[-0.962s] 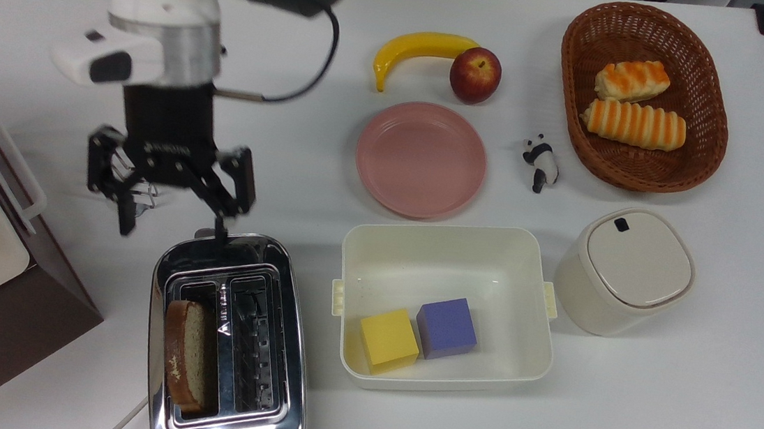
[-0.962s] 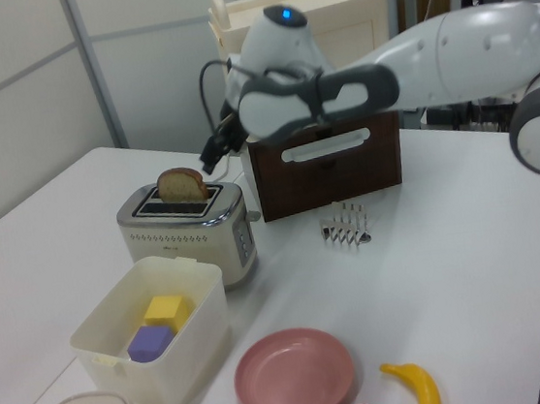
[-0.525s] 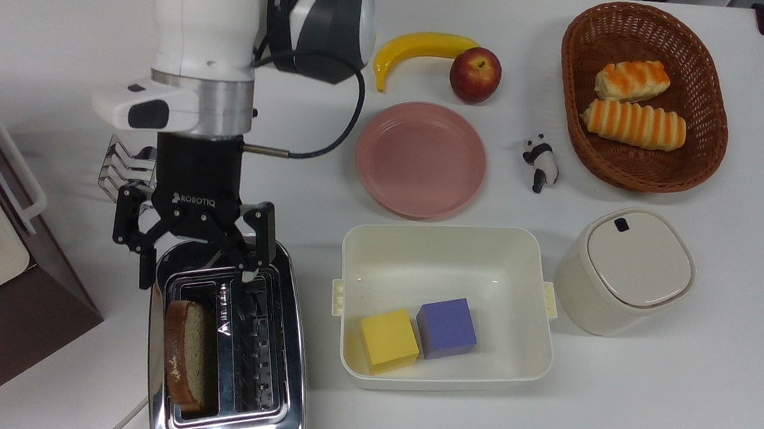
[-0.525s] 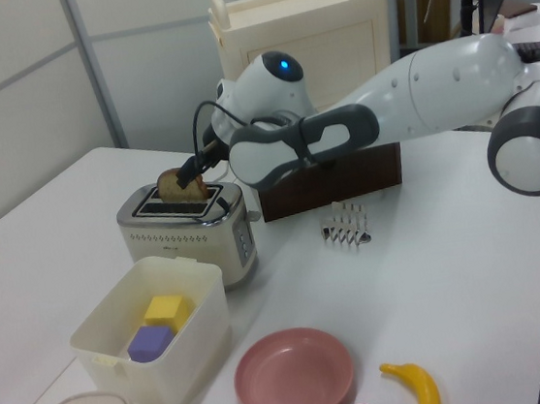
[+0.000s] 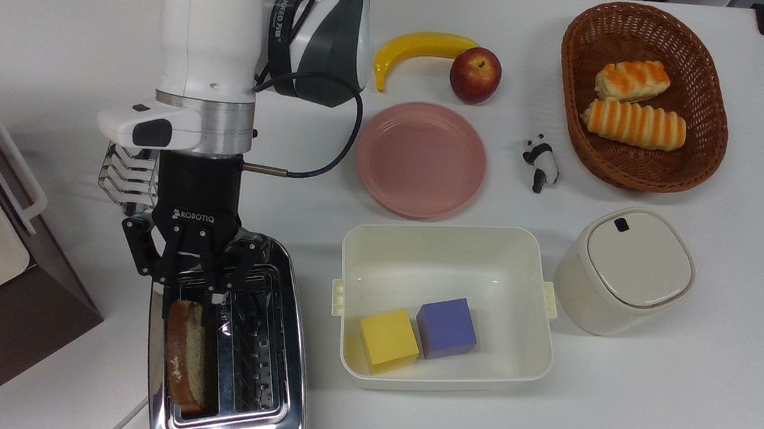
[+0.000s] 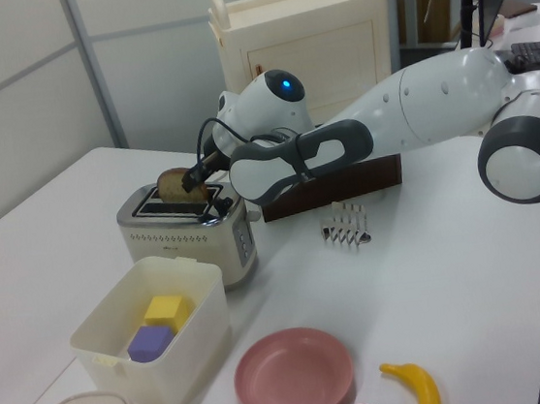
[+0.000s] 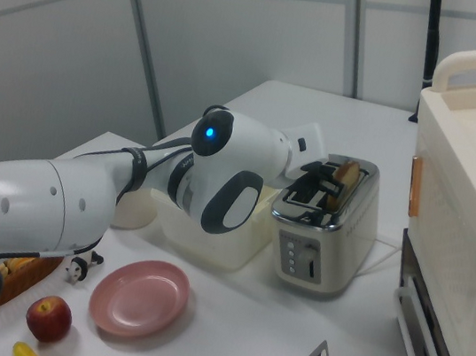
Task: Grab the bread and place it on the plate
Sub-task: 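Close the gripper on the bread slice's crust and lift it out, then carry the held bread slice over to the pink plate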
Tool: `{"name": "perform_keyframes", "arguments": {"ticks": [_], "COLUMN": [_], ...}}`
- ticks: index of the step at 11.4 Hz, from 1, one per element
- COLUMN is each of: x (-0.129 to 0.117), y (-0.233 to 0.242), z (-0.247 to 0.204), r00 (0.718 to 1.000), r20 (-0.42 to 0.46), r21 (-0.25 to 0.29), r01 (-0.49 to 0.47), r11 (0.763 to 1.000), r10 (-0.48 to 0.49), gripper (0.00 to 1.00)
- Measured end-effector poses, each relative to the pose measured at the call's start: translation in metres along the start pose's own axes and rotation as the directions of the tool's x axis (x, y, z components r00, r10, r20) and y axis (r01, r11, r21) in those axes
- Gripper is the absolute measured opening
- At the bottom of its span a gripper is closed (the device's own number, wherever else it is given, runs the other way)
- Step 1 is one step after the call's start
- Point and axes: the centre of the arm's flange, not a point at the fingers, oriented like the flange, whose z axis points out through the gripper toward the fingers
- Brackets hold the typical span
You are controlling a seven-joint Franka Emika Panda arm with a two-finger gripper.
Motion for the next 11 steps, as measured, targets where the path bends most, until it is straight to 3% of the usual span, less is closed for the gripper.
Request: {"name": "perform_keyframes", "arguments": {"ticks": [1,2,5,9,11], "x": [0.003,0.005,0.020,0.083,0.102], "y": [0.000,0.001,0.001,0.008,0.007], "z": [-0.002,-0.003,-0.017,-0.097,-0.136], "r00": [1.000,1.000,0.999,0.972,0.971], "r20": [-0.006,-0.011,-0.047,-0.178,-0.121], "r21": [0.000,0.000,0.001,0.056,0.103], "r01": [-0.001,-0.001,-0.011,-0.145,-0.195], "r11": [1.000,1.000,1.000,0.988,0.975], "r10": [0.001,0.001,0.011,0.153,0.207], "gripper": [0.22,0.12,0.12,0.09,0.09]}}
